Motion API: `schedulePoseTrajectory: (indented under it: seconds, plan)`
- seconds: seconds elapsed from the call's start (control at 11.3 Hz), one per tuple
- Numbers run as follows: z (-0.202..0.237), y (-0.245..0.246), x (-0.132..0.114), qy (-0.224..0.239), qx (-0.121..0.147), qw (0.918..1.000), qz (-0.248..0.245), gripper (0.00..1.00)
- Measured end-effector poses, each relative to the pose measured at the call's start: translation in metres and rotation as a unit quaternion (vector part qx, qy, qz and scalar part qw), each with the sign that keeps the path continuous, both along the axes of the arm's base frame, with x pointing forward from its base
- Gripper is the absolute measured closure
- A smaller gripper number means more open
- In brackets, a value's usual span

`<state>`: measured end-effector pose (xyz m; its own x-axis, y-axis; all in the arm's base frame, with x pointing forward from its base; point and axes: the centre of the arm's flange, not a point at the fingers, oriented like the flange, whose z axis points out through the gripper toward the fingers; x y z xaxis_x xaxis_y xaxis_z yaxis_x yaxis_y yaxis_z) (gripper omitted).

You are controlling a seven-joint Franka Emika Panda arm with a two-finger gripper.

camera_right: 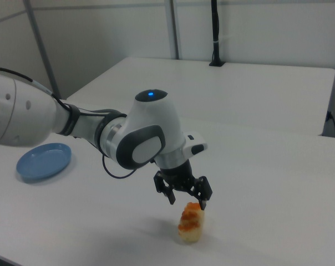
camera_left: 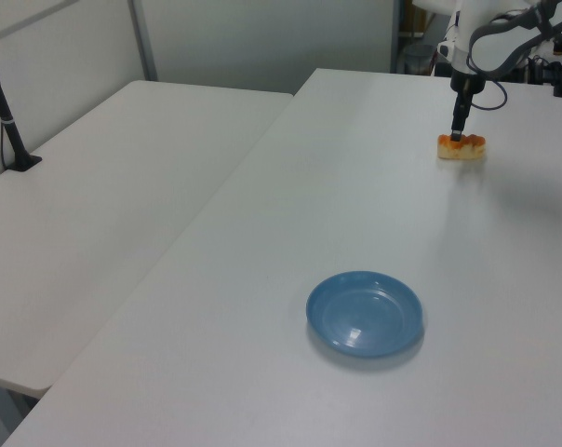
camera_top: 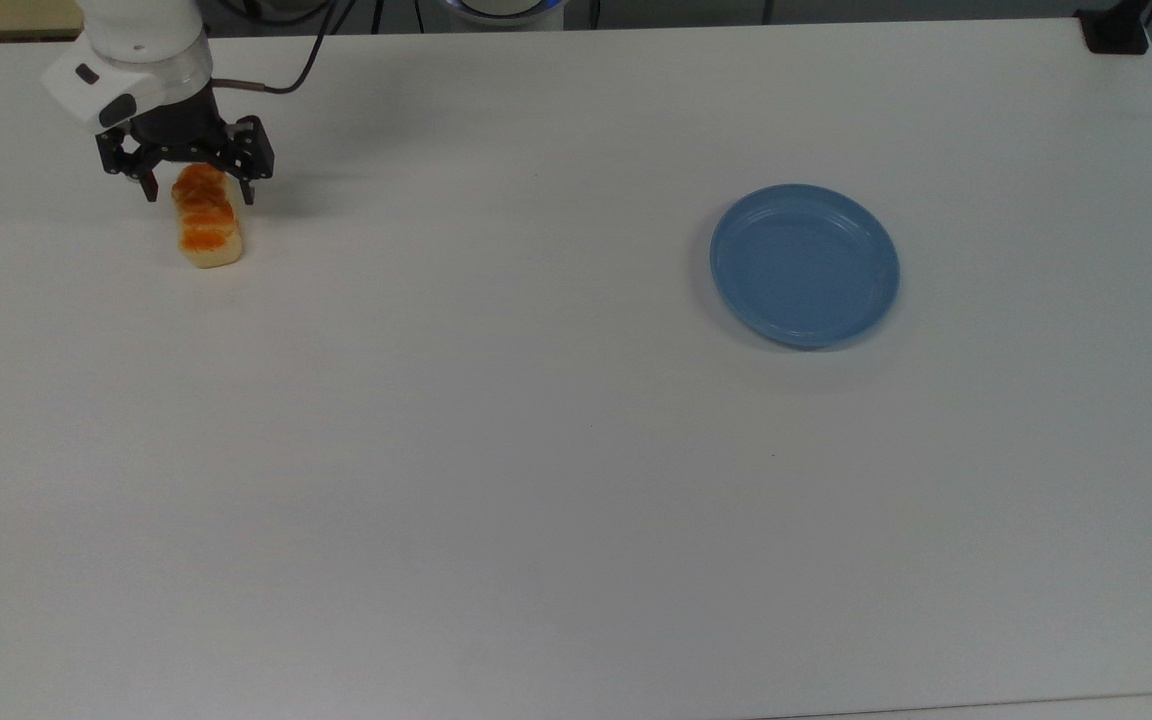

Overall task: Put the bread on a plate
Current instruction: 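Close the gripper on the bread roll and lift it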

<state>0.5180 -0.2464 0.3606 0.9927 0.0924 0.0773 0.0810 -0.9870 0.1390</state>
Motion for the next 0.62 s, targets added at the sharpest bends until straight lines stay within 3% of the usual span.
schedulePoseTrajectory:
  seconds: [0.44,0.62]
  plan:
    - [-0.037,-0.022,-0.006,-0.009,-0.004,0.9998,-0.015,0.0]
    - [-0.045,-0.022,-0.006,-0.004,-0.001,0.9999,-0.015,0.04]
